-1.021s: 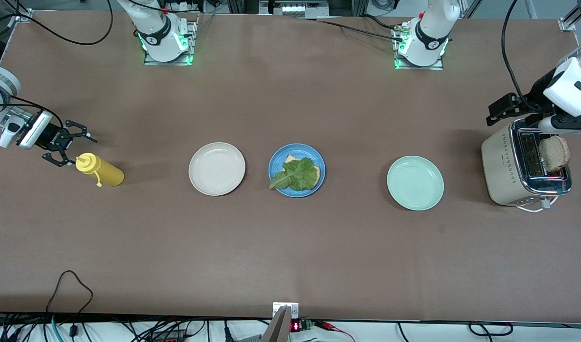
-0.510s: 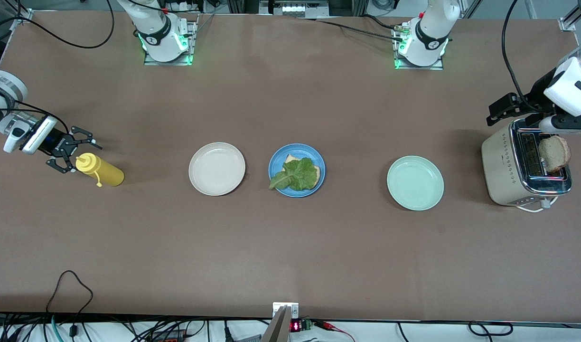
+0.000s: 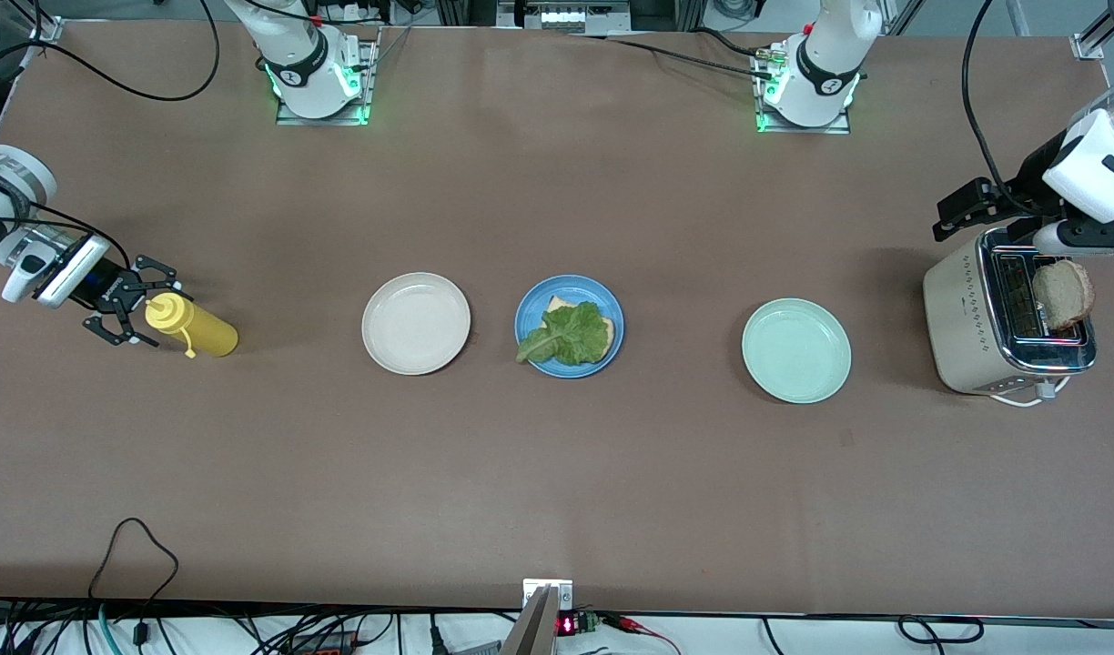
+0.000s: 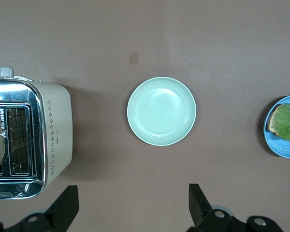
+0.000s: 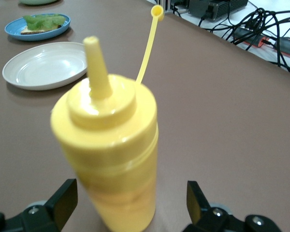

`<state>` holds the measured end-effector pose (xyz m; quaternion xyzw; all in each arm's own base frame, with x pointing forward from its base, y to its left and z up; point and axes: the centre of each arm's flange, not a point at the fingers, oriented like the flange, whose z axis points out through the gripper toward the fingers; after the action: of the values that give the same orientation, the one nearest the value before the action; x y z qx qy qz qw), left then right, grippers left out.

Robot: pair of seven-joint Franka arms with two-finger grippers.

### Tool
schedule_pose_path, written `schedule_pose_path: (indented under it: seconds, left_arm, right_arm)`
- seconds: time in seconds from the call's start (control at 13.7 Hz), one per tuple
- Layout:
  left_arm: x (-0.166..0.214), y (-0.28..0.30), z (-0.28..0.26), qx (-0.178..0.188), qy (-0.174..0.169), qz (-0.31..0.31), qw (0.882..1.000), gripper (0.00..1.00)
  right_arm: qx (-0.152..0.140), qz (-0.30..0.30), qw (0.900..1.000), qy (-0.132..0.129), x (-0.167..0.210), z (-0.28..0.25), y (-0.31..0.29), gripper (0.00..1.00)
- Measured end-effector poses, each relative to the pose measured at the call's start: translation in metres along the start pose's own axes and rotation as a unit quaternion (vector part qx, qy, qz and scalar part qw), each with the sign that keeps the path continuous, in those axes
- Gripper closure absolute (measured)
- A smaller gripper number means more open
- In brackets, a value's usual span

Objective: Make sandwich in blue plate with both arms

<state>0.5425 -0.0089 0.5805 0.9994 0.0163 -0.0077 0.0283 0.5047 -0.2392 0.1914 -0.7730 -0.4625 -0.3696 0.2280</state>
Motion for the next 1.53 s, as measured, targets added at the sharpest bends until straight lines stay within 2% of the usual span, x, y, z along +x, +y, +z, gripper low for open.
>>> schedule_pose_path:
  seconds: [0.44, 0.51, 0.66, 1.02, 1.17, 1.39, 1.53]
  left_arm:
    - [0.000, 0.000, 0.000, 0.000, 0.000, 0.000, 1.000, 0.00]
    - [0.000, 0.000, 0.000, 0.000, 0.000, 0.000, 1.000, 0.00]
    - [0.000, 0.000, 0.000, 0.000, 0.000, 0.000, 1.000, 0.00]
    - [0.000, 0.000, -0.001, 0.000, 0.001, 0.000, 1.000, 0.00]
    - [0.000, 0.000, -0.002, 0.000, 0.002, 0.000, 1.000, 0.00]
    - [0.000, 0.000, -0.002, 0.000, 0.002, 0.000, 1.000, 0.00]
    - [0.000, 0.000, -0.002, 0.000, 0.002, 0.000, 1.000, 0.00]
  right_arm:
    - [0.007, -0.004, 1.000, 0.006, 0.009, 0.021, -0.001, 0.00]
    - [0.007, -0.004, 1.000, 0.006, 0.009, 0.021, -0.001, 0.07]
    - [0.007, -0.007, 1.000, 0.005, 0.012, 0.023, 0.000, 0.31]
    - [0.001, -0.019, 1.000, -0.008, 0.035, 0.041, 0.005, 0.41]
    - [0.003, -0.023, 0.999, -0.022, 0.062, 0.050, 0.011, 0.41]
    - [0.010, -0.016, 0.997, -0.073, 0.138, 0.055, 0.015, 0.42]
    - [0.013, -0.003, 0.994, -0.110, 0.197, 0.056, 0.007, 0.46]
